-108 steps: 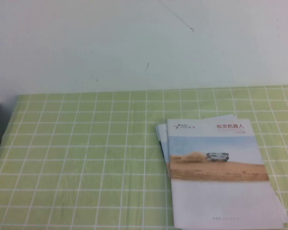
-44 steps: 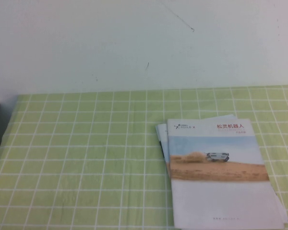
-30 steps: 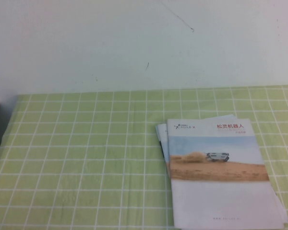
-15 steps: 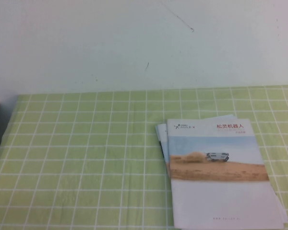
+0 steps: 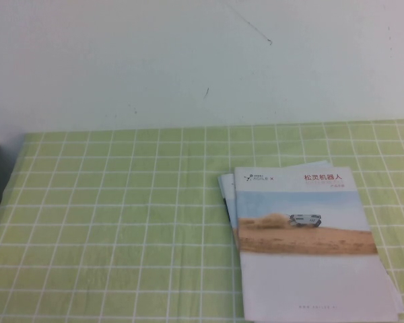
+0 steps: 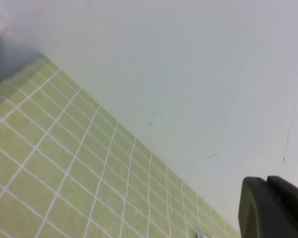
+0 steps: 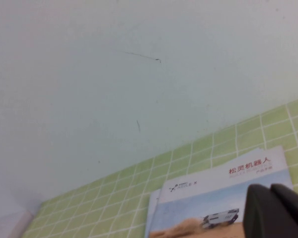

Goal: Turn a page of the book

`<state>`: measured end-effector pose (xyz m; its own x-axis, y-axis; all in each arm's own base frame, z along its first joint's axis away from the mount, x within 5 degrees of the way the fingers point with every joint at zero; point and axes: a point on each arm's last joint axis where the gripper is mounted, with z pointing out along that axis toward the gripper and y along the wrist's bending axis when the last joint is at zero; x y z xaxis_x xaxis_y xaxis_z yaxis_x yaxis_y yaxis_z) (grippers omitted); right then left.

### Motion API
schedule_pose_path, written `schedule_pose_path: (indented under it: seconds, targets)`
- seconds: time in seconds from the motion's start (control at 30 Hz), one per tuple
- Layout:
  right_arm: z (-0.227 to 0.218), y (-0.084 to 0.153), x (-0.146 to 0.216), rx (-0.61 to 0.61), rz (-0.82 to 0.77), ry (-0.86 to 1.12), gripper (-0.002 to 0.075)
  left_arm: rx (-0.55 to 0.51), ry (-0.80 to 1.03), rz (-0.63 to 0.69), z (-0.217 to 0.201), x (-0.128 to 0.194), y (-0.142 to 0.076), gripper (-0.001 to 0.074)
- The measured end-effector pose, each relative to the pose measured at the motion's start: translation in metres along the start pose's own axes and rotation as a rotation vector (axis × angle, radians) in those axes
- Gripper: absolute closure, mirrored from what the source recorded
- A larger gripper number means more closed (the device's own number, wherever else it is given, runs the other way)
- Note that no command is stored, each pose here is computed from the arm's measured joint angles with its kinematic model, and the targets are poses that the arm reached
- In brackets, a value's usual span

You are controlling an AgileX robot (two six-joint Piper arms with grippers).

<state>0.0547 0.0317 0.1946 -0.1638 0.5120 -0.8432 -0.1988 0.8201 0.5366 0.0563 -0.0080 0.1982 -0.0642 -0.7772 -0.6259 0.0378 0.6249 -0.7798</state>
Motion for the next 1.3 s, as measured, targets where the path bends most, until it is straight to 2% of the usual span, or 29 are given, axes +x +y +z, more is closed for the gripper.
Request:
schedule_pose_path:
  seconds: [0.27,0.37,0.47,0.53,0.67,0.87,1.03,1.17,1.3]
  targets:
    - [0.000,-0.002,-0.004,0.028,-0.075,-0.040,0.0728,0.005,-0.055,-0.047,0.000,-0.005,0.000,0.0739]
    - [0.000,-0.002,-0.006,0.026,-0.046,-0.067,0.0728,0.009,-0.055,-0.083,0.000,-0.005,-0.001,0.0739]
    - [-0.001,-0.004,-0.009,0.047,-0.023,-0.102,0.0728,0.009,-0.051,-0.061,0.000,-0.005,-0.001,0.0739]
    - [-0.001,-0.006,-0.010,0.067,-0.037,-0.114,0.0728,0.010,-0.028,-0.021,0.000,-0.003,-0.001,0.0739]
    - [-0.001,-0.006,-0.009,0.076,-0.163,-0.093,0.0728,0.018,0.088,0.091,0.000,0.007,-0.002,0.0739]
    - [0.003,-0.007,-0.007,0.080,-0.260,-0.032,0.0728,0.020,0.265,0.362,0.013,-0.014,-0.041,0.0739]
    - [0.017,-0.002,-0.024,0.090,-0.349,0.113,0.0728,-0.022,0.484,0.571,0.055,-0.041,-0.074,0.0739]
    - [0.036,0.003,-0.050,0.086,-0.468,0.193,0.0728,-0.050,0.625,0.614,0.096,-0.051,-0.083,0.0739]
    - [0.051,0.012,-0.066,0.015,-0.472,0.212,0.0728,-0.031,0.705,0.654,0.132,-0.053,-0.090,0.0739]
